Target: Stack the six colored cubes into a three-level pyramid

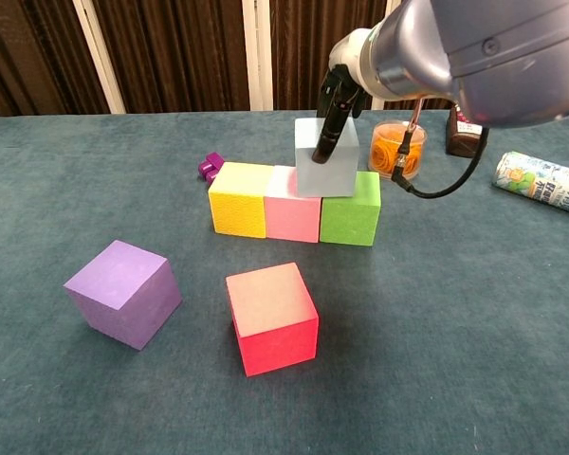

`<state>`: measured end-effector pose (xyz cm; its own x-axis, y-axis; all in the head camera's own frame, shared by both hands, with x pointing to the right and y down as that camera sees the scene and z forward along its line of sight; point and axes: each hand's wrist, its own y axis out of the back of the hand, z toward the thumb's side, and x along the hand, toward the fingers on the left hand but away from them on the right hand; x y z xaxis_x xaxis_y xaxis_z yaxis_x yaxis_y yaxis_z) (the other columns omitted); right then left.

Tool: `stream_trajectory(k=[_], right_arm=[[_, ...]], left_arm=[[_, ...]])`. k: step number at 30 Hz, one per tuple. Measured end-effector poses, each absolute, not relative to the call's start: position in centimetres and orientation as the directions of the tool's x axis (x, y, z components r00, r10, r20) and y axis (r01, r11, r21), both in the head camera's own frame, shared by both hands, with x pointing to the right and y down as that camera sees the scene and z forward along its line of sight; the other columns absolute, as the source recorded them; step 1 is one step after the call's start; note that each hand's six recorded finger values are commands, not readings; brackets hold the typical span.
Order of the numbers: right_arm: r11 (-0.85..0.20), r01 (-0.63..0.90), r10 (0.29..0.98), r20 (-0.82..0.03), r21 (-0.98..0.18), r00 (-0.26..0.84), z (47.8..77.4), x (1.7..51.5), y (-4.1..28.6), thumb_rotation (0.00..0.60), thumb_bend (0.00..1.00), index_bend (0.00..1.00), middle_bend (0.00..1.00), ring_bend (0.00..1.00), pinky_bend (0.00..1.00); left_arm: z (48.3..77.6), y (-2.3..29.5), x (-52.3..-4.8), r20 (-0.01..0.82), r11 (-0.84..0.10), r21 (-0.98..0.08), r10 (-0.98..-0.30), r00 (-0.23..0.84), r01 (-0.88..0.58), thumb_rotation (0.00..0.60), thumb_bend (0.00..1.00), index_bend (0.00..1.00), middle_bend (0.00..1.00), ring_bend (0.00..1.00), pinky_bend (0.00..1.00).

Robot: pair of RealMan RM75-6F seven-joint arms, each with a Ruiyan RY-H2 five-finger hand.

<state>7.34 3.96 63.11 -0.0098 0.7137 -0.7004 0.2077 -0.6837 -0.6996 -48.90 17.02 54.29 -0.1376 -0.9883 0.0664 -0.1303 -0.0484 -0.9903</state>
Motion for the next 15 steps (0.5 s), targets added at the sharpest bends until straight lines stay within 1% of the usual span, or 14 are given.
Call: stream_trajectory(k=[15], right_arm=[[-0.683, 0.205, 0.715, -0.699, -0.701, -0.008, 62.9, 7.15, 3.95, 0.6, 0.2, 0.36, 0.34, 0.2, 0.0]], left_arm=[[54.31, 16.99, -48.92, 0.066, -0.048, -0.99, -0.988, -0.14, -0.13, 0.6, 0.33, 0.07, 0.02, 0.0, 0.0]])
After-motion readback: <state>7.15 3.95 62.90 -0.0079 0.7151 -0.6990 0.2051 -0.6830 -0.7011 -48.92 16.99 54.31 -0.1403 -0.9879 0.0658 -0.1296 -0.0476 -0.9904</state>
